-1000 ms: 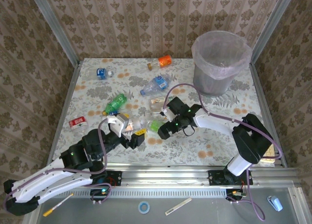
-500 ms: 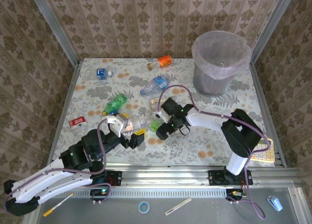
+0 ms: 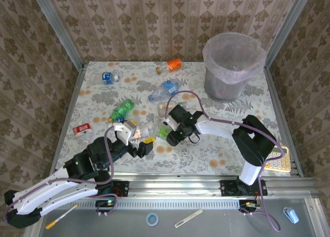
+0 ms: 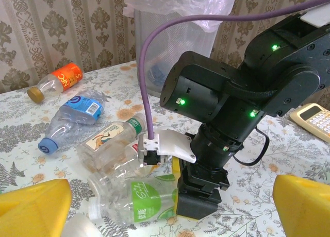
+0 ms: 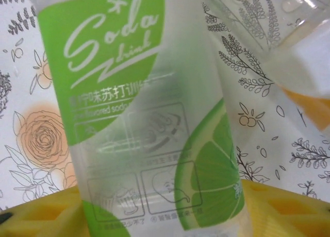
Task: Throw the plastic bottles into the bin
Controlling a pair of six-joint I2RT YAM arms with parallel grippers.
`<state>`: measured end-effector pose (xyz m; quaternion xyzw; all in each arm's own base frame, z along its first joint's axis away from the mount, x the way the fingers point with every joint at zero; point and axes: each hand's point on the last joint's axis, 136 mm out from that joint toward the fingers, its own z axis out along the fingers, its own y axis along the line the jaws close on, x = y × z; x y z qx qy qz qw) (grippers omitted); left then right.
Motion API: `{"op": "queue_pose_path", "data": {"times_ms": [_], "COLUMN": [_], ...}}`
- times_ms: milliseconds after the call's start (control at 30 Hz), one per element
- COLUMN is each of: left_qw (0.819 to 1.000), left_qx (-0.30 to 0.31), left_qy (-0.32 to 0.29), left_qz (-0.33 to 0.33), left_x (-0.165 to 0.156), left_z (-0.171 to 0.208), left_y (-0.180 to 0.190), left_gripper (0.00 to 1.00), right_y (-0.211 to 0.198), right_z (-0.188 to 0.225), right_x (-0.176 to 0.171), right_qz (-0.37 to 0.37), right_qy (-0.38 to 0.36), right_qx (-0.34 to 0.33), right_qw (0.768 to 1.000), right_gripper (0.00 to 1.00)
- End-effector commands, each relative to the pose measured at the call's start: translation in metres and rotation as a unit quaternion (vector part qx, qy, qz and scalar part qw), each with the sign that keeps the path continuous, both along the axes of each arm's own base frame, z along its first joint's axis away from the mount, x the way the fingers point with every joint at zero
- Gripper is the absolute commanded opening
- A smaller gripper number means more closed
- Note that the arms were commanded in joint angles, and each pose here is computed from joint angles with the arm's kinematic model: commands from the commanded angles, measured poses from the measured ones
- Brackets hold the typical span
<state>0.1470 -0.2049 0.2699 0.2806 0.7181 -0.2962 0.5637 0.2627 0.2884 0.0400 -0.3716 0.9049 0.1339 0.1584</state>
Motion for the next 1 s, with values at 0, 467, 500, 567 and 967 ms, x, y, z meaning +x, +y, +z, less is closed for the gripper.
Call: {"op": "queue_pose_path", "data": {"times_ms": [0,467,500,567,967], "left_qw": [1.000,0.999,0.999,0.999,0.999], "left_qx": [-0.005,0.013,0.014,0.015,0.007], "left_qy": [-0.001,-0.002,-0.002,-0.002,0.026], "left_qz": [0.007,0.039,0.042,0.046,0.022], "left_x": [0.001,0.009,0.009,0.010,0.012], "left_z": [0.001,-0.004,-0.004,-0.005,-0.012], "left_y": [0.001,0.012,0.012,0.013,-0.010], "left_gripper": [1.00,1.00,1.00,1.00,1.00], "right_y": [-0.001,-0.004,-0.007,-0.013,-0.028], "right_z": [0.000,0.035,0.038,0.044,0.104], "right_x": [-0.004,-0.029,-0.032,-0.035,-0.042], "right_qz": [0.007,-0.014,-0.016,-0.020,-0.039], "right_qy": [-0.010,-0.009,-0.011,-0.016,-0.076], "right_qx": [-0.002,0.070,0.072,0.076,0.160], "right_qw": [1.000,0.997,0.997,0.997,0.983], "right_gripper": [0.55,0.38,0.38,0.38,0.38]}}
